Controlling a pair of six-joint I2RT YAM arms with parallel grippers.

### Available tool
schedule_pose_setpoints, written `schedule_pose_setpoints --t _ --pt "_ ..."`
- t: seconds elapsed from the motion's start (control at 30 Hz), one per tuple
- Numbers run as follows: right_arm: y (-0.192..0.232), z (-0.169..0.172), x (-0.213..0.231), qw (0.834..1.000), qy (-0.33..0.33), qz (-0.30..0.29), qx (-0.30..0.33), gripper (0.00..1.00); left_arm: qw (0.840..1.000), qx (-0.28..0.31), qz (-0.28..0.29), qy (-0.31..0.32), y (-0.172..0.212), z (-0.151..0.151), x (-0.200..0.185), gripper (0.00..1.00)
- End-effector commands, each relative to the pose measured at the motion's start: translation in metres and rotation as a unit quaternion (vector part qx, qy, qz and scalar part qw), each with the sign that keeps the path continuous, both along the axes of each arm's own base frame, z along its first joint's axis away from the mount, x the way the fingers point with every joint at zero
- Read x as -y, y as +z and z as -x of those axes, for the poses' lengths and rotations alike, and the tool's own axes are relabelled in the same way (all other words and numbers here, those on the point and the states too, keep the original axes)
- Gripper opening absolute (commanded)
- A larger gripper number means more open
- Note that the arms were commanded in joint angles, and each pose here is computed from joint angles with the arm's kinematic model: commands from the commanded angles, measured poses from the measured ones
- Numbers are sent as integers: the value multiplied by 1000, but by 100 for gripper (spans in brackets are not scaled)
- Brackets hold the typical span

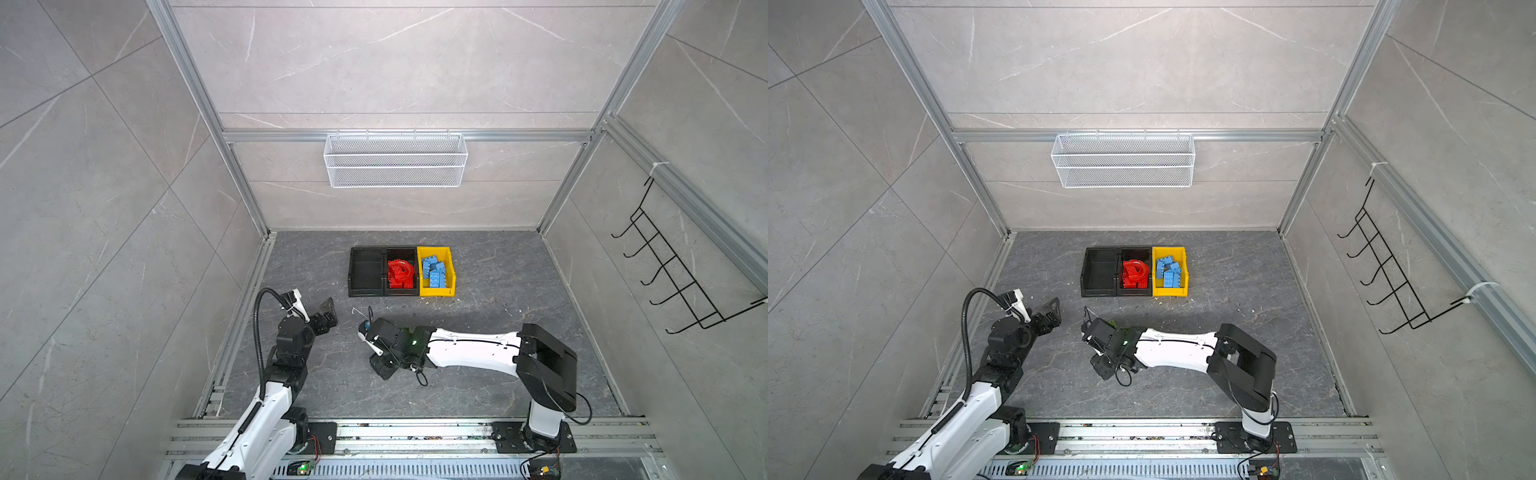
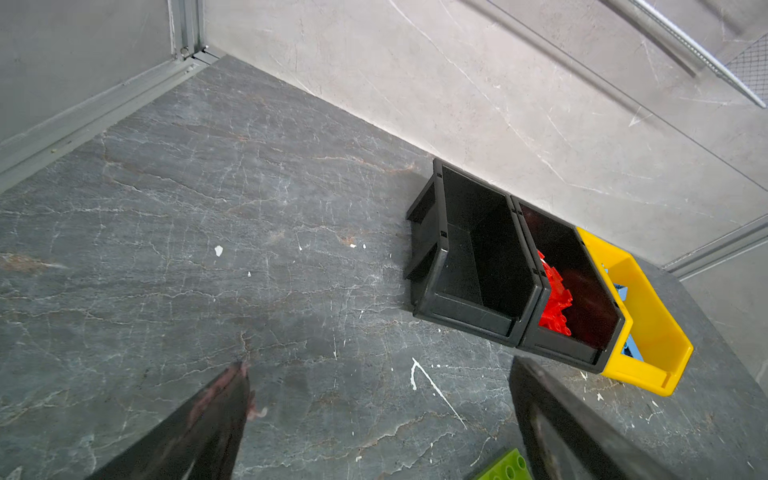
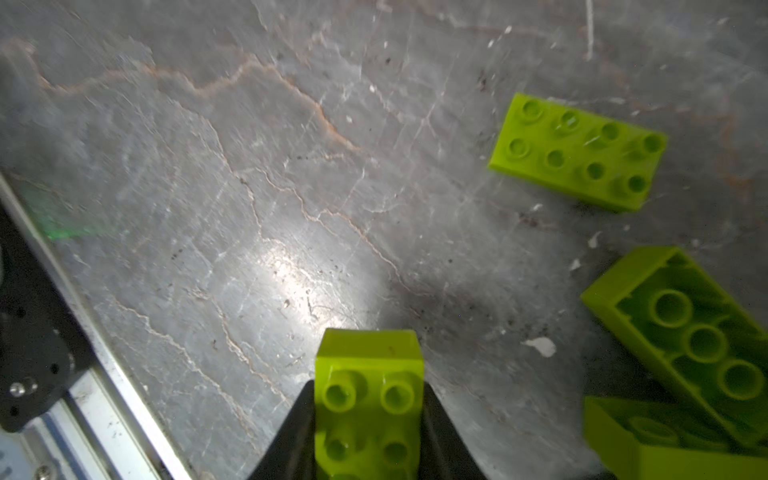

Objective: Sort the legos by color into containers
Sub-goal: 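Lift the lime-green brick and carry it over the empty black compartment, then open the right gripper to drop the lime-green brick into the black bin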

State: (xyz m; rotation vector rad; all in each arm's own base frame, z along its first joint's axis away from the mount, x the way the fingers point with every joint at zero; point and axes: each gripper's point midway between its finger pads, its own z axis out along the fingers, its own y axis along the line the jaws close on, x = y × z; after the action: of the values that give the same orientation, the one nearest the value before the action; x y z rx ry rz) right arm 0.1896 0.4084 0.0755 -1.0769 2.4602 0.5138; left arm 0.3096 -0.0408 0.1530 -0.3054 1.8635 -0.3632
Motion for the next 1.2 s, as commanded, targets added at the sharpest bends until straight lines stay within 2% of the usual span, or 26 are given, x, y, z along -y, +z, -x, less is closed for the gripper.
schedule_pose_setpoints --t 0.0,0.2,0.47,0.6,0.87,1.17 --pt "31 -14 -2 998 -16 -56 4 30 998 52 10 -15 37 -9 6 99" --pt "90 -68 -8 988 -45 -147 30 29 998 54 19 -32 42 -9 13 99" --pt "120 -166 -22 978 -89 -178 60 29 999 44 4 -27 34 -13 11 100" --pt "114 -204 -28 976 -106 -178 64 29 999 27 -6 -23 23 -18 9 99" --pt "75 -264 -45 976 -127 -164 61 29 999 14 -8 -36 15 -23 14 99" --pt "43 -302 -52 973 -151 -163 59 30 999 7 -9 -41 10 -27 17 99"
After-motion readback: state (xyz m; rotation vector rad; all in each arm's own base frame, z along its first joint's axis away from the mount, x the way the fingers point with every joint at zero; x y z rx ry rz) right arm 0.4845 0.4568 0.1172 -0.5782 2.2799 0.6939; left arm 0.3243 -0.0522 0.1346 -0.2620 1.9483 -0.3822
